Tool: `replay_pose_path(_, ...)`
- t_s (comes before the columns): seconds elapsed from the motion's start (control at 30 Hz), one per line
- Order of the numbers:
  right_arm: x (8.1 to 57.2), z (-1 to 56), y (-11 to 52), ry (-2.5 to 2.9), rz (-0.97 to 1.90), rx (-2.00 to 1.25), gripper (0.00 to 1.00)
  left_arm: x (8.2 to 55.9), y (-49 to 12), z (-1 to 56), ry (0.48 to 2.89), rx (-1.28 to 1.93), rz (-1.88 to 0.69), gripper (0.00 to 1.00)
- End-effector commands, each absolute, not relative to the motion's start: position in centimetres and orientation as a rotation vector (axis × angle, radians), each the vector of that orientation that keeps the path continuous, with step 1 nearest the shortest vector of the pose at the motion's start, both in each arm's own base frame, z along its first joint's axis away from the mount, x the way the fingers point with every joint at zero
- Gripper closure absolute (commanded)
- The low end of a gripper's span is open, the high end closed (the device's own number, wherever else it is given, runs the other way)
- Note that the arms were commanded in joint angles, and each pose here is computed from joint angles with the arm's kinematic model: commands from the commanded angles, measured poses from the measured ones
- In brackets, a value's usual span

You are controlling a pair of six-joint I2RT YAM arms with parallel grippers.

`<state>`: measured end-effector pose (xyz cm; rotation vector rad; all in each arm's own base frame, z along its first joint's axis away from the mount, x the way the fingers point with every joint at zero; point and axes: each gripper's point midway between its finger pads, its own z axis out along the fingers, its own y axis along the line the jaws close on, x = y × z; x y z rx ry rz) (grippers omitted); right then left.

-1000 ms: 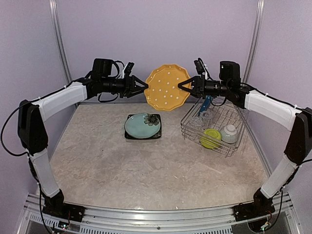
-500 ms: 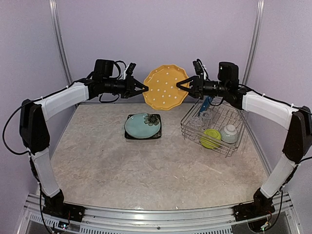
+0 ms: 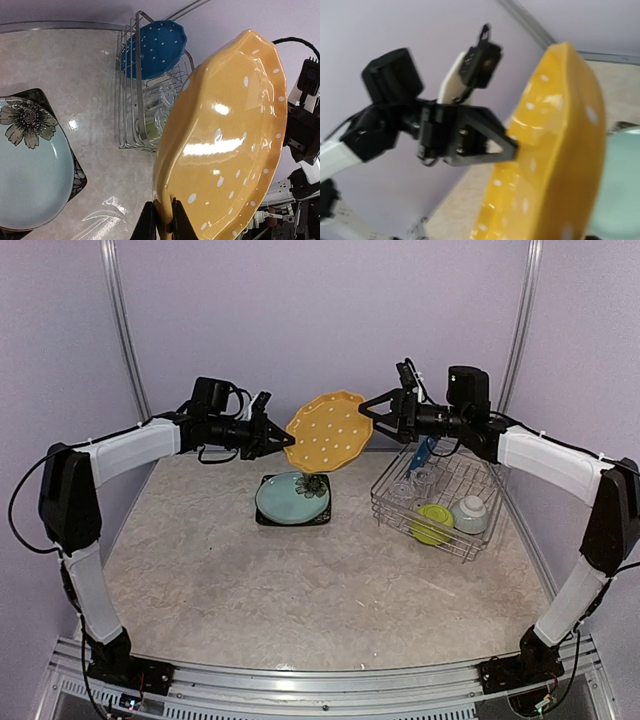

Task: Unload the mixed dishes from the dish rack
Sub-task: Pass from the right arm to the left, then place the plate on the plate.

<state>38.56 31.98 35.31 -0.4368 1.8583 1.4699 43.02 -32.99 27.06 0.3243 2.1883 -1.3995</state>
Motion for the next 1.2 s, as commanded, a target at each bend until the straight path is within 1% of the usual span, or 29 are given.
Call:
replay_pose_path(0.0,40.0,35.0,29.7,1.887,1.287,-0.389,0.08,43.3,-30.8,30.3,2.113,0.253,-1.472,1.0)
replay_pose_path(0.03,40.4,34.5,29.0,1.907,1.254,-0.36,0.05,43.5,-30.5,30.0,2.118,0.236,-1.47,1.0)
replay_pose_path(0.13,41.3,33.4,27.4,1.946,1.158,-0.303,0.01,44.2,-29.0,29.2,2.135,0.172,-1.452,1.0)
replay_pose_path(0.33,43.0,30.6,23.7,2.073,0.901,-0.133,0.01,46.0,-26.0,25.8,2.233,0.018,-1.39,1.0)
replay_pose_path(0.53,43.2,31.3,21.3,2.051,0.757,-0.054,0.01,47.1,-24.2,22.9,2.311,-0.05,-1.271,1.0)
replay_pose_path(0.9,42.7,31.4,21.1,2.051,0.784,-0.063,0.01,48.1,-23.5,17.6,2.428,-0.08,-1.159,1.0)
replay_pose_path(1.17,42.5,30.9,20.9,2.053,0.842,-0.031,0.01,48.8,-23.3,15.1,2.474,-0.1,-1.118,1.0)
